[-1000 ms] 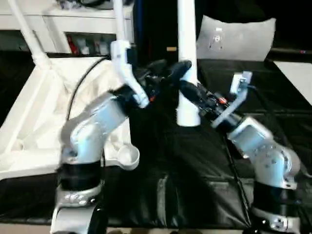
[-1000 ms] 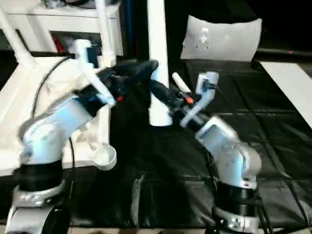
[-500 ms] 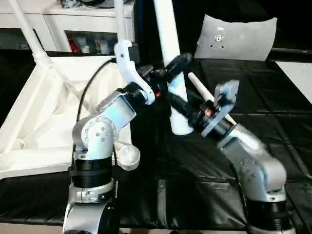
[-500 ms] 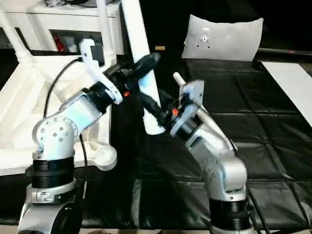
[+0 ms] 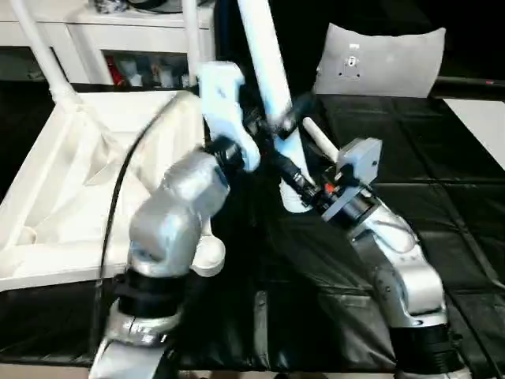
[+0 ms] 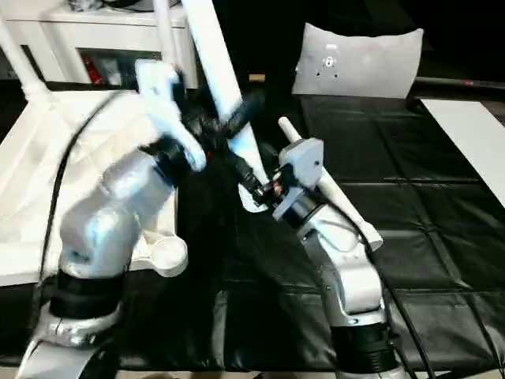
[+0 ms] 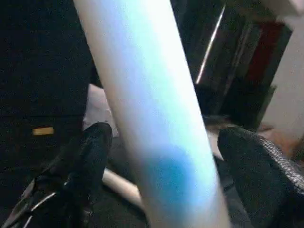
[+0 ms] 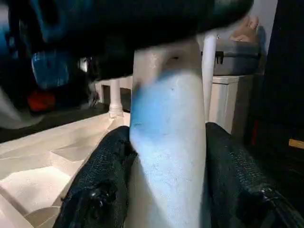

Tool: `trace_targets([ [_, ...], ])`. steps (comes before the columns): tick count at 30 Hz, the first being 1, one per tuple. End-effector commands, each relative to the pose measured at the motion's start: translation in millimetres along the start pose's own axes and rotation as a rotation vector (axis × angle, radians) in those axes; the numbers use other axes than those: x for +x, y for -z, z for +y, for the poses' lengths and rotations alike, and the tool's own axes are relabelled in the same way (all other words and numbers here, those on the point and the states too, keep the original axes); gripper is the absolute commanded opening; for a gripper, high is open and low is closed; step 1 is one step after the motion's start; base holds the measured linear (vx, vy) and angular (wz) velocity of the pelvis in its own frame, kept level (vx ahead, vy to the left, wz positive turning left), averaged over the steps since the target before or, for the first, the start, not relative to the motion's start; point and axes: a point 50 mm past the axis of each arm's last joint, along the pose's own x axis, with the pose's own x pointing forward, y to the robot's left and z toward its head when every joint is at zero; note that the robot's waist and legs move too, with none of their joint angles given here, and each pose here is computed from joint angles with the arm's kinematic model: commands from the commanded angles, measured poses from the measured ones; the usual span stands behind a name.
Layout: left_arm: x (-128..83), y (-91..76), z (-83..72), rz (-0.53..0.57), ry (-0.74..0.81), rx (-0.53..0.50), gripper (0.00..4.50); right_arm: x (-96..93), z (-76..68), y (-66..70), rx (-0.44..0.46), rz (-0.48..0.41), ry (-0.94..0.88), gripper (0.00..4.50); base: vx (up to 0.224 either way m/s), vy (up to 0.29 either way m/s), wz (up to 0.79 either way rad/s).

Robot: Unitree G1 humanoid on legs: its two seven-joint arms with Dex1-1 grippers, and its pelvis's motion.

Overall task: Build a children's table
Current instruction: Pick table leg

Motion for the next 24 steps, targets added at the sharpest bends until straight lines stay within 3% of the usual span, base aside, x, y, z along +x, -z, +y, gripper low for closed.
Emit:
trace_targets([
  [1,0.2,0.0,-4.2,-0.001,0.018,0.037,3.69,1.2,1.2,0.7,-0.019,-0.007,-0.001,1.90,0.000,0.000,0.00],
  [3,-2.2,4.9,-4.3,0.021,0.021,0.114,3.66,3.0,3.6,3.5,-0.039,-0.008,-0.006,1.90,0.000,0.000,0.00],
  [8,-2.9,9.5,-2.4,0.023,0.000,0.187,3.66,2.3,4.4,8.1,-0.090,0.006,-0.014,1.90,0.000,0.000,0.00],
  [18,-4.2,14.3,4.3,0.055,-0.037,0.418,3.66,5.1,4.7,14.8,-0.101,0.011,0.005,1.90,0.000,0.000,0.00],
  [24,-5.2,16.2,4.7,0.062,-0.026,0.476,3.66,5.2,4.6,16.7,-0.103,0.016,0.007,1.90,0.000,0.000,0.00],
])
